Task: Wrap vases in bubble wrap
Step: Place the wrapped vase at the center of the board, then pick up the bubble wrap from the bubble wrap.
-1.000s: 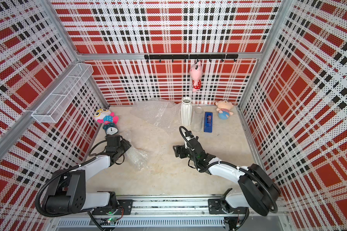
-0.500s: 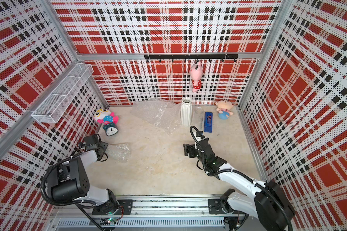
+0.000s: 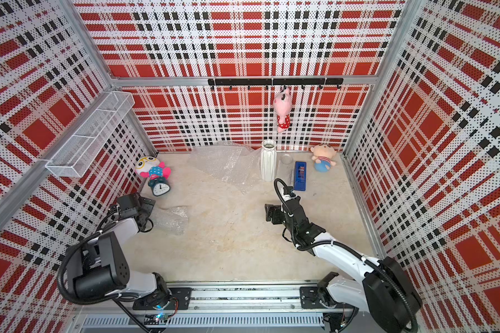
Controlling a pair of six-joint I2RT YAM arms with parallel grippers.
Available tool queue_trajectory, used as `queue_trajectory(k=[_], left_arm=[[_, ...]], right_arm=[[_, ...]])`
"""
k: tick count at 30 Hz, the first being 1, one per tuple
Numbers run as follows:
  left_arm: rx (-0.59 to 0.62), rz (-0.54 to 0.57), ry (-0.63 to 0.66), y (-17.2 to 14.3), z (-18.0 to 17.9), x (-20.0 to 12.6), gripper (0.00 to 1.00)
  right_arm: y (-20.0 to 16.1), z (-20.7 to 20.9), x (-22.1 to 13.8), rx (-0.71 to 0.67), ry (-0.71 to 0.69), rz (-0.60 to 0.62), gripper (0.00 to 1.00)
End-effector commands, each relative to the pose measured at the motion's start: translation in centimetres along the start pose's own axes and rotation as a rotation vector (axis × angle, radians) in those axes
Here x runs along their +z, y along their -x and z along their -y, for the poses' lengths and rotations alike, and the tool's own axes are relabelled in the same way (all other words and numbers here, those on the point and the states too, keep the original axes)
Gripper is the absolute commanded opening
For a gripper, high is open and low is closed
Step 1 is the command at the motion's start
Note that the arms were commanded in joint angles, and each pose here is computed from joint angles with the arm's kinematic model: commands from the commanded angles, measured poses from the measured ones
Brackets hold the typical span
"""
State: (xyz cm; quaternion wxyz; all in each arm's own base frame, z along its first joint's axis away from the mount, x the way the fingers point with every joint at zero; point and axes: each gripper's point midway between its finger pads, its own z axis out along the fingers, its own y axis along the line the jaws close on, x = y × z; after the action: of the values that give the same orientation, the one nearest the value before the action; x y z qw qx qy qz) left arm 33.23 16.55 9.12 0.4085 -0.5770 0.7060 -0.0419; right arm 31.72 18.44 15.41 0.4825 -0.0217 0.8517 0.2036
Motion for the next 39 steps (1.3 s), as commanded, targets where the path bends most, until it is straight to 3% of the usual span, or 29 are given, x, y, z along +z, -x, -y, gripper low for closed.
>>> queue_trajectory(k=[1, 5, 8, 11, 14, 18, 24, 30, 35, 39], left_arm=[[0.025, 0.095, -0.005, 2.2, 1.8, -3.2, 0.98], [0.078, 0.192, -0.075, 3.6, 5.6, -7.6, 0.98], [0.188, 0.217, -0.203, 1.7, 11.6, -11.5, 0.98], [0.379, 0.142, -0.417, -4.5, 19.5, -14.1, 0.98], [0.605, 0.027, -0.544, -12.8, 25.9, -14.7, 0.98], [0.811, -0.047, -0.579, -21.4, 30.6, -12.4, 0.98], [0.975, -0.099, -0.489, -29.5, 34.6, -5.2, 0.98], [1.03, -0.068, -0.361, -32.1, 35.6, 1.8, 0.98], [1.013, -0.035, -0.318, -31.8, 35.3, 4.7, 0.99], [0.959, -0.017, -0.286, -30.3, 34.7, 6.1, 0.86]], right_arm=[[1.9, -0.4, -0.2, 0.001, 0.004, 0.052, 0.89], [1.8, 0.1, -0.5, -0.015, -0.023, 0.054, 0.89], [2.3, 0.9, -1.1, -0.028, -0.061, 0.072, 0.89], [2.8, 1.9, -1.5, -0.021, -0.097, 0.084, 0.88], [2.9, 2.7, -1.9, 0.015, -0.097, 0.088, 0.88], [3.0, 2.8, -2.7, 0.032, -0.083, 0.101, 0.88], [2.3, 2.8, -3.9, 0.055, -0.051, 0.109, 0.87], [1.7, 3.1, -4.6, 0.072, -0.047, 0.111, 0.87], [0.8, 3.4, -4.4, 0.07, -0.049, 0.09, 0.87], [0.2, 3.4, -4.0, 0.068, -0.044, 0.072, 0.87]])
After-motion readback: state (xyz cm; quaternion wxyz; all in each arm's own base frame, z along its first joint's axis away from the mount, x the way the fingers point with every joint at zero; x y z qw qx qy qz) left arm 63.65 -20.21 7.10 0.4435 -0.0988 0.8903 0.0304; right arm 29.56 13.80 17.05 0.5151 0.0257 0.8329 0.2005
